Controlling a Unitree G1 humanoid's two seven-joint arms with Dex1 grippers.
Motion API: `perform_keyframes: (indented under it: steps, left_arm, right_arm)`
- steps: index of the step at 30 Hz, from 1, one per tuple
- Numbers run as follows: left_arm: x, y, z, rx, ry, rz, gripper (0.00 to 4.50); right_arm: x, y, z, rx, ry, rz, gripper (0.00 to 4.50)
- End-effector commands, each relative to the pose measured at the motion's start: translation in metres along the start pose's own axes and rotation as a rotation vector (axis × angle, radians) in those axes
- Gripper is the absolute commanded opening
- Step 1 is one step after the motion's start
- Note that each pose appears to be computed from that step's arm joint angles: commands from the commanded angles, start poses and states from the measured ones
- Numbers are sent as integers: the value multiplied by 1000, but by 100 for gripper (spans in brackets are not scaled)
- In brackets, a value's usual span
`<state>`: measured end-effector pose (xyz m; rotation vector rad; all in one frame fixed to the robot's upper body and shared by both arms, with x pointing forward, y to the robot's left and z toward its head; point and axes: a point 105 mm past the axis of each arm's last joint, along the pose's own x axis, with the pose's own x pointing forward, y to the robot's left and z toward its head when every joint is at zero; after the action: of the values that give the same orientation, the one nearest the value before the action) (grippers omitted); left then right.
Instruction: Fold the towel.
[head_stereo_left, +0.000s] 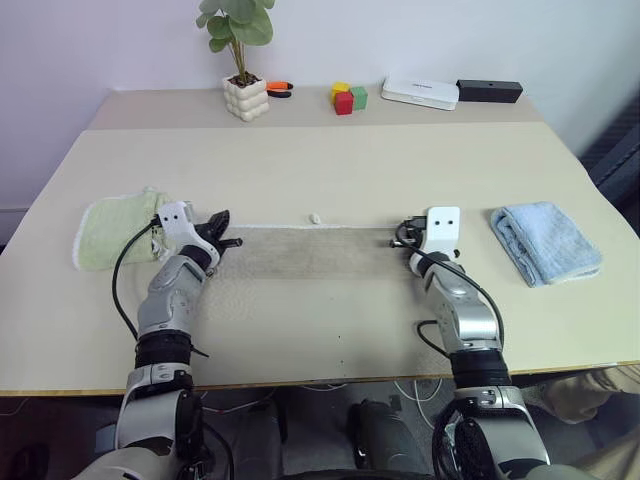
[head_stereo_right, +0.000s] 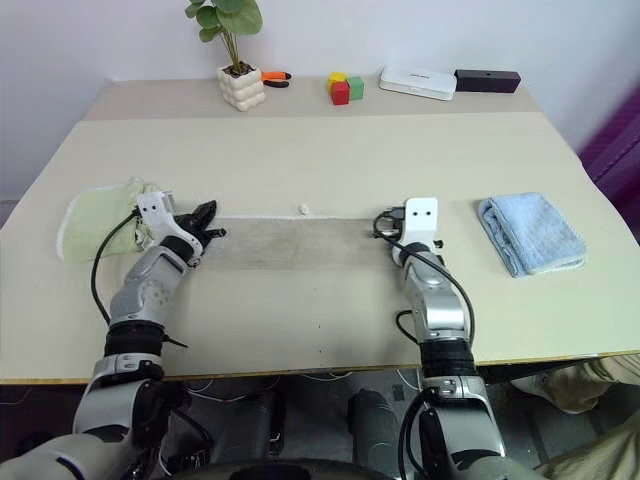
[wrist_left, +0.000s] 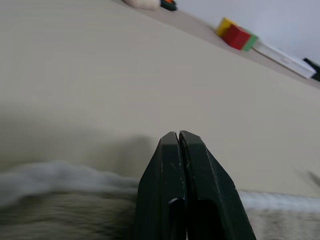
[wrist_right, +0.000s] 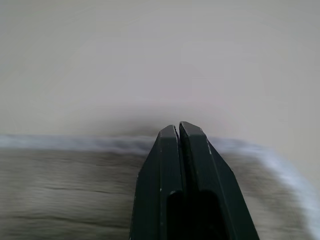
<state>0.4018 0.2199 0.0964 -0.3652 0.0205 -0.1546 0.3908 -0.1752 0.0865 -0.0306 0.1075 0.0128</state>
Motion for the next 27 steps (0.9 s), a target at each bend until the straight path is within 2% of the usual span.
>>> perform_keyframes:
  steps: [1, 6, 10, 12, 13, 15, 20, 22, 24, 27]
  left_arm:
    - [-9, 19, 4, 5, -6, 50, 0]
    - [-16, 29, 10, -25, -32, 61, 0]
    - [-18, 22, 7, -76, -25, 17, 0]
    - [-17, 14, 7, -96, -27, -15, 53]
    - [-17, 9, 8, -106, -30, -33, 88]
    - [-14, 0, 11, -74, -35, -64, 185]
    - [-7, -29, 23, -108, -61, -168, 438]
    - [-8, -51, 30, -124, -65, -261, 450]
    - [-15, -80, 36, -60, -44, -419, 450]
    - [-39, -123, 49, 16, -13, -708, 450]
  right_arm:
    - [0, -14, 3, -13, -16, -26, 7]
    - [2, -17, 8, -40, -30, -20, 7]
    - [7, -15, 12, -35, -39, -10, 7]
    - [10, -11, 16, -16, -52, 15, 0]
    - [10, -9, 19, -5, -61, 32, 26]
    - [12, -7, 27, -5, -84, 49, 90]
    - [13, -18, 46, -5, -127, 33, 343]
    - [12, -22, 56, 12, -144, 36, 442]
    - [9, -28, 65, 12, -158, 35, 447]
    - [1, -35, 78, 149, -164, 74, 447]
